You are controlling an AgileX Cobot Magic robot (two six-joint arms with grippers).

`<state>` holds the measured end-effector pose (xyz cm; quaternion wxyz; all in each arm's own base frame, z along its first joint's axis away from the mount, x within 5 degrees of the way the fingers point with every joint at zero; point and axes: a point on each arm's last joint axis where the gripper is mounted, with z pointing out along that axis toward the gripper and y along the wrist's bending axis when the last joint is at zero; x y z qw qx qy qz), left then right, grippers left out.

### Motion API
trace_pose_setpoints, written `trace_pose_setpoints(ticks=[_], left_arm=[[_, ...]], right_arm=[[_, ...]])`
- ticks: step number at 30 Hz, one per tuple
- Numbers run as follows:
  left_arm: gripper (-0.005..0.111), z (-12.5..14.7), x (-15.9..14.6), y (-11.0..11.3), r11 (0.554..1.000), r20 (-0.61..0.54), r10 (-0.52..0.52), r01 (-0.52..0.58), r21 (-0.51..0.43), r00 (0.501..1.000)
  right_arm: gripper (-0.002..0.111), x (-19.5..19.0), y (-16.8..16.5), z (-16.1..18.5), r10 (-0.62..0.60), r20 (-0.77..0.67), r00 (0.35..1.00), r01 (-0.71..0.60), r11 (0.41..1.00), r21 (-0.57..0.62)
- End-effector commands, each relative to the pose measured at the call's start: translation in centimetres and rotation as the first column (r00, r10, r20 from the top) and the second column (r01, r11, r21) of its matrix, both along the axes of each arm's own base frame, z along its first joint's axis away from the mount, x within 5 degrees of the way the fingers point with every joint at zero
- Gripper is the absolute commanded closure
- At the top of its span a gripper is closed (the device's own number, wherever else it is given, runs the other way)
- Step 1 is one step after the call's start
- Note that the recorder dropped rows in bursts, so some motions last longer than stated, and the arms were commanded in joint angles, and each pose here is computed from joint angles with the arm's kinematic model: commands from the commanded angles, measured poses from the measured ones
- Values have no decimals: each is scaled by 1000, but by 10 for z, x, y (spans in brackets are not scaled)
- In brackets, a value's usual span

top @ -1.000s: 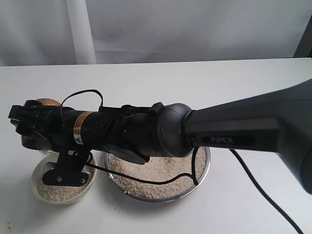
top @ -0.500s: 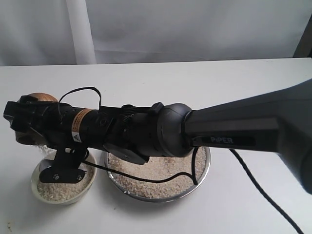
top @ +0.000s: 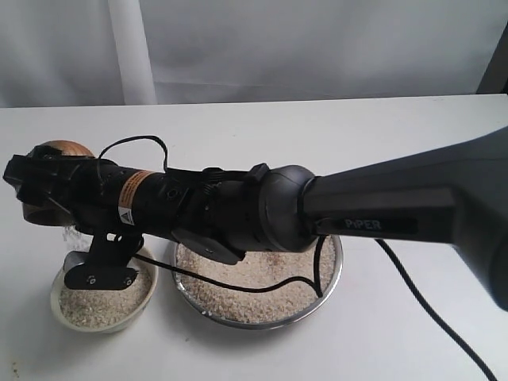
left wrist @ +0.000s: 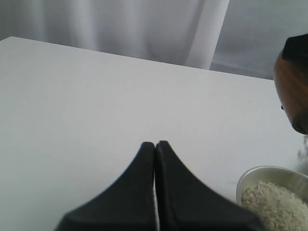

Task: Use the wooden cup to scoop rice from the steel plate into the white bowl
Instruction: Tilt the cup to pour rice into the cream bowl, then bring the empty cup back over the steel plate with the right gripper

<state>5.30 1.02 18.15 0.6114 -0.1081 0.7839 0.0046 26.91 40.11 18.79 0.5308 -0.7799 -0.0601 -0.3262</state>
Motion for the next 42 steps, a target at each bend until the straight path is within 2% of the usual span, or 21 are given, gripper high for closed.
trace_pose_setpoints(ticks=[1, 27, 30, 32, 33, 35, 38, 40, 42], left_arm=[[107, 2, 0, -1, 1000, 13, -6, 6, -6, 1000], [107, 2, 0, -1, 1000, 13, -6, 6, -6, 1000], [107, 2, 0, -1, 1000, 13, -6, 6, -6, 1000], [107, 2, 0, -1, 1000, 13, -6, 6, -6, 1000], [107, 2, 0, -1, 1000, 13, -6, 6, -6, 1000], [107, 2, 0, -1, 1000, 13, -6, 6, -6, 1000], [107, 2, 0, -1, 1000, 13, -6, 6, -6, 1000], [107, 2, 0, -1, 1000, 13, -6, 6, -6, 1000], [107, 2, 0, -1, 1000, 13, -6, 6, -6, 1000]], right_arm=[[108, 5, -2, 8, -3, 32, 999, 2, 999, 42], [108, 6, -2, 12, 8, 99, 995, -12, 999, 42], [108, 7, -3, 12, -20, 55, 998, 17, 998, 63], [108, 10, -5, 12, -78, -114, 990, 95, 985, 144], [108, 11, -6, 14, -102, -213, 972, 142, 973, 184], [108, 11, -11, 16, -155, -415, 897, 244, 954, 171], [108, 9, -21, 24, -246, -647, 722, 386, 919, 81], [108, 10, -30, 30, -343, -736, 583, 475, 879, -33], [108, 16, -39, 41, -446, -778, 443, 568, 811, -141]])
